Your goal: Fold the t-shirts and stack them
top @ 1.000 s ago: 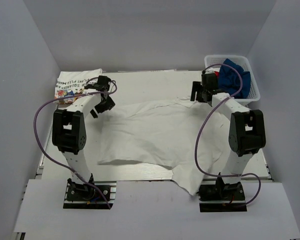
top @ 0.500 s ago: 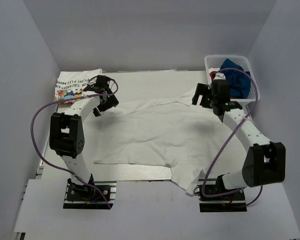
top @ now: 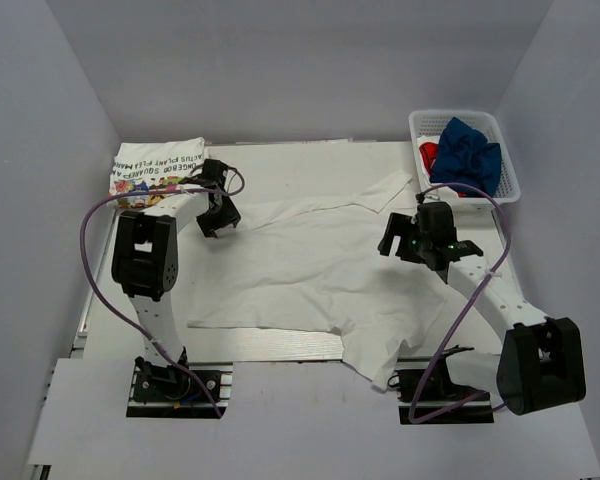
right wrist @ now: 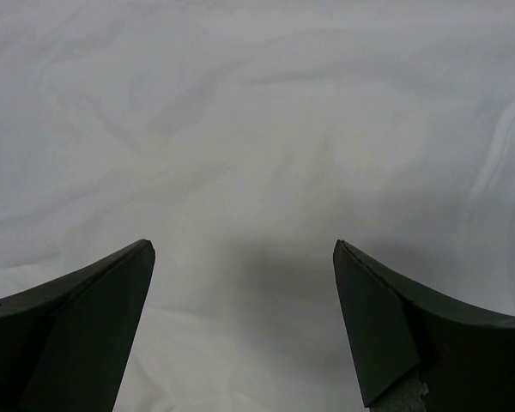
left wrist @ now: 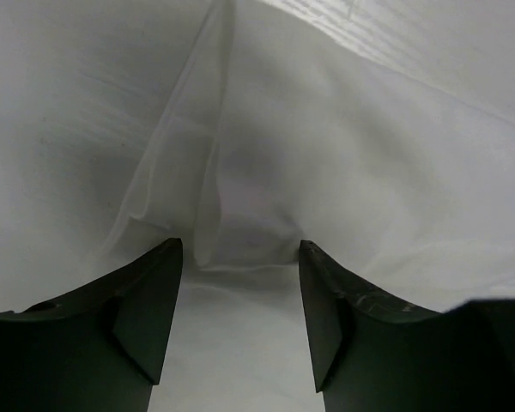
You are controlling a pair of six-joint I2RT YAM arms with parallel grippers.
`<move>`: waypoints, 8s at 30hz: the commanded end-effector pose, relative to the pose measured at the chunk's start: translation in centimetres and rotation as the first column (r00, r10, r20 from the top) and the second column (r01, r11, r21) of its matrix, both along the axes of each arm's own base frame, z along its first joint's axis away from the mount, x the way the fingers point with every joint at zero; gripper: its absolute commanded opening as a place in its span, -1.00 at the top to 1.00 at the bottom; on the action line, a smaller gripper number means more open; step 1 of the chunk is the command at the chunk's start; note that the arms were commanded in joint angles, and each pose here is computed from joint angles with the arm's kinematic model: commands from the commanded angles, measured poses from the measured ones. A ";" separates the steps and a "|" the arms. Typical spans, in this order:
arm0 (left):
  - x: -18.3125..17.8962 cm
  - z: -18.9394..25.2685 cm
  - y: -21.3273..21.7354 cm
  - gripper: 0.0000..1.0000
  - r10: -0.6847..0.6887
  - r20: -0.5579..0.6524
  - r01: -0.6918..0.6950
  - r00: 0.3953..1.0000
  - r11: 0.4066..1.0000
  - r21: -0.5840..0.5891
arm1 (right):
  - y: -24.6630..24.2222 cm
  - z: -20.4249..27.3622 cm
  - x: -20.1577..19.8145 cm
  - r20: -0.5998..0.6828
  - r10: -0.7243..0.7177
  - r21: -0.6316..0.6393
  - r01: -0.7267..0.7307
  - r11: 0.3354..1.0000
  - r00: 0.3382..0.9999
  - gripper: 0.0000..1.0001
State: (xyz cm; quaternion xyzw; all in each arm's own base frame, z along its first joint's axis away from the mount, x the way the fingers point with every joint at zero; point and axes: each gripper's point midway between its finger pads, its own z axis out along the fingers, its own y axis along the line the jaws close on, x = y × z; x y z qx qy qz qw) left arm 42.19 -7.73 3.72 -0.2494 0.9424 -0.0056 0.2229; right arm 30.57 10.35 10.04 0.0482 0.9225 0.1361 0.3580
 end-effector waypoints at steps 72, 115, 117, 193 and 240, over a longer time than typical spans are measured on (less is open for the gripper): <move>23.4 18.2 -6.5 -1.00 -0.050 0.684 0.179 0.728 0.977 -0.119 | -0.7 4.0 4.8 0.143 -0.031 -0.069 0.041 0.997 0.989 -0.81; -14.2 -5.8 -9.8 -1.00 -0.418 -0.265 0.452 0.869 0.888 0.082 | 9.3 -2.9 28.5 0.082 -0.141 0.330 0.106 0.938 0.987 -0.81; -14.2 -5.8 -9.8 -1.00 -0.418 -0.265 0.452 0.869 0.888 0.082 | 10.4 -1.6 29.5 0.126 -0.145 0.408 0.082 0.909 0.981 -0.81; -12.6 -1.5 -11.4 -1.00 -0.534 -0.097 0.543 0.840 0.830 0.128 | 1.2 -6.7 13.0 -0.034 -0.296 -0.126 0.290 0.949 0.954 1.00; 1.7 6.1 -9.5 -1.00 -0.254 0.155 0.210 0.955 0.945 0.252 | 4.1 -3.6 12.0 -0.104 -0.145 -0.046 0.141 0.989 0.984 -0.80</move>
